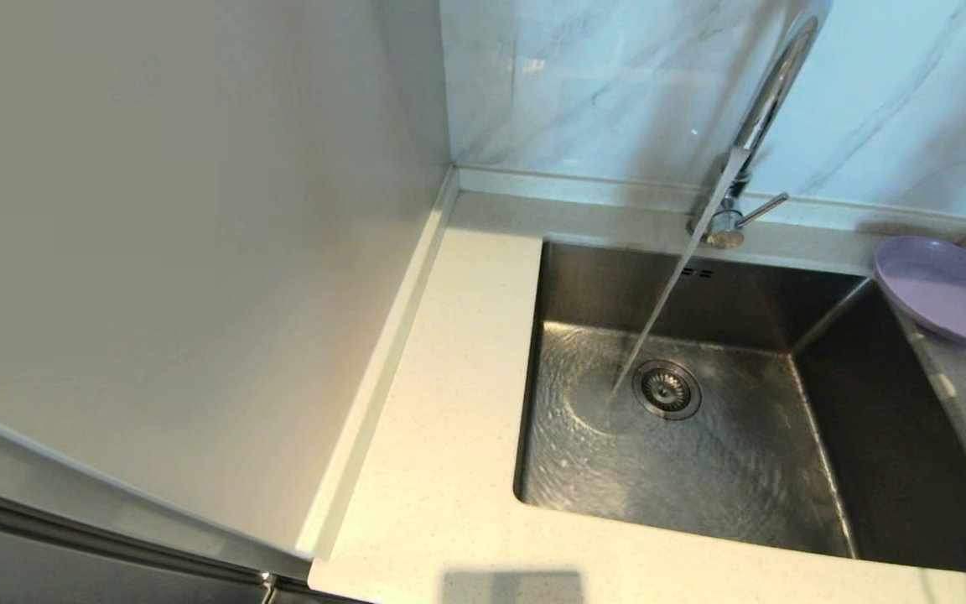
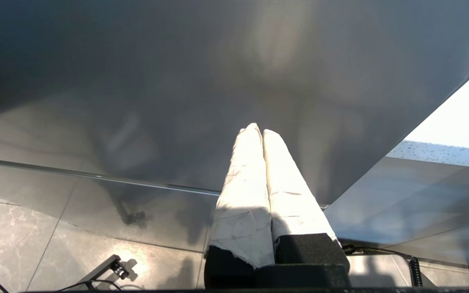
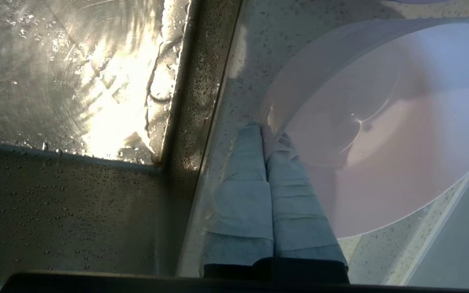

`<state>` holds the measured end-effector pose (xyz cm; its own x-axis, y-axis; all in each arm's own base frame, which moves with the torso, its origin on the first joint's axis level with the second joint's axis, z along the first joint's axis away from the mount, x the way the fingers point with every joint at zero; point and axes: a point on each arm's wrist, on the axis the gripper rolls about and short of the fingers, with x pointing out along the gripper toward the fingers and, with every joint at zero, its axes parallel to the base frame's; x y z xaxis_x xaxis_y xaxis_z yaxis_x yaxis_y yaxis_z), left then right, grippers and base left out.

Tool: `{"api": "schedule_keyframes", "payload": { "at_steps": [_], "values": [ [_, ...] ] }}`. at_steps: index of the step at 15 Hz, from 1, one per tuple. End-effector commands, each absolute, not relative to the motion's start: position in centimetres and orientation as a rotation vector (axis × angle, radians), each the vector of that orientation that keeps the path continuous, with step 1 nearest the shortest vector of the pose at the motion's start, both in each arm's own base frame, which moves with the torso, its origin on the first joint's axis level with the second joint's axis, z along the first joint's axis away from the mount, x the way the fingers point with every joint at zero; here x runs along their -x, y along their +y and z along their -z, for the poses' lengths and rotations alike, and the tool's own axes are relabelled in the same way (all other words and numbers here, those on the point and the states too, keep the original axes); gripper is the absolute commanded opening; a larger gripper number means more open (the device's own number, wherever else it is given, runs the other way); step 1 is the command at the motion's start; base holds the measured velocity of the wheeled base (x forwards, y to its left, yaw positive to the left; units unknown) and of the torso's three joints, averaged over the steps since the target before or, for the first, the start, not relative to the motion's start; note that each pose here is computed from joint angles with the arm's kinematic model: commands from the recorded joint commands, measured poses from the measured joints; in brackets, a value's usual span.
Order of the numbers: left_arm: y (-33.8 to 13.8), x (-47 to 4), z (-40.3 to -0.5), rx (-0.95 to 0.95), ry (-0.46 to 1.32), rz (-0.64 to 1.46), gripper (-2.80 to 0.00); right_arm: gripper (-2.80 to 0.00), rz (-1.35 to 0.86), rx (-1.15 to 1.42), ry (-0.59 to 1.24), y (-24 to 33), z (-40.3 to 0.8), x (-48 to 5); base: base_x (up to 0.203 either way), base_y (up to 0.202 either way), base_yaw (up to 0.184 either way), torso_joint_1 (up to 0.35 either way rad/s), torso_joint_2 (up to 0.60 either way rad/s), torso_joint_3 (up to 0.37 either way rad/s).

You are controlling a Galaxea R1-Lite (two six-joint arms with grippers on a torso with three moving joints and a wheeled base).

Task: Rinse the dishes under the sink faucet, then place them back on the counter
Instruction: Place the bowl on the table

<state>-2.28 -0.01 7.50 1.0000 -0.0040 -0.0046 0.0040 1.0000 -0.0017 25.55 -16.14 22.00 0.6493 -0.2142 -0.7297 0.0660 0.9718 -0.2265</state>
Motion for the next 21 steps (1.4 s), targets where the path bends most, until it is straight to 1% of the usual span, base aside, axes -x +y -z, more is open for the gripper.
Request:
{"api": "schedule_keyframes", "payload": {
  "at_steps": [1,9,11,13,16,18,21],
  "values": [
    [0.0,2.3,-7.5,0.002,0.005,0.003,-2.8,0.0,0.162,0.189,0.854,-16.3,-22.0,-25.5,0.0,0.0,0.0,0.0,0.0,0.0],
    [0.0,2.3,-7.5,0.002,0.005,0.003,-2.8,0.0,0.188,0.185,0.826,-16.5,-22.9,-25.0,0.0,0.0,0.0,0.0,0.0,0.0],
    [0.0,2.3,-7.5,0.002,0.005,0.003,-2.8,0.0,0.202,0.153,0.784,-16.2,-24.2,-24.7,0.0,0.0,0.0,0.0,0.0,0.0],
    [0.0,2.3,-7.5,0.002,0.005,0.003,-2.8,0.0,0.17,0.13,0.749,-15.6,-25.7,-24.2,0.0,0.0,0.0,0.0,0.0,0.0],
    [0.0,2.3,-7.5,0.002,0.005,0.003,-2.8,0.0,0.059,0.151,0.645,-13.5,-29.1,-23.4,0.0,0.0,0.0,0.0,0.0,0.0],
    [0.0,2.3,-7.5,0.002,0.005,0.003,-2.8,0.0,-0.01,0.178,0.622,-11.2,-31.0,-23.0,0.0,0.0,0.0,0.0,0.0,0.0],
    [0.0,2.3,-7.5,0.002,0.005,0.003,-2.8,0.0,-0.09,0.215,0.596,-8.5,-32.9,-22.7,0.0,0.0,0.0,0.0,0.0,0.0]
  ]
}}
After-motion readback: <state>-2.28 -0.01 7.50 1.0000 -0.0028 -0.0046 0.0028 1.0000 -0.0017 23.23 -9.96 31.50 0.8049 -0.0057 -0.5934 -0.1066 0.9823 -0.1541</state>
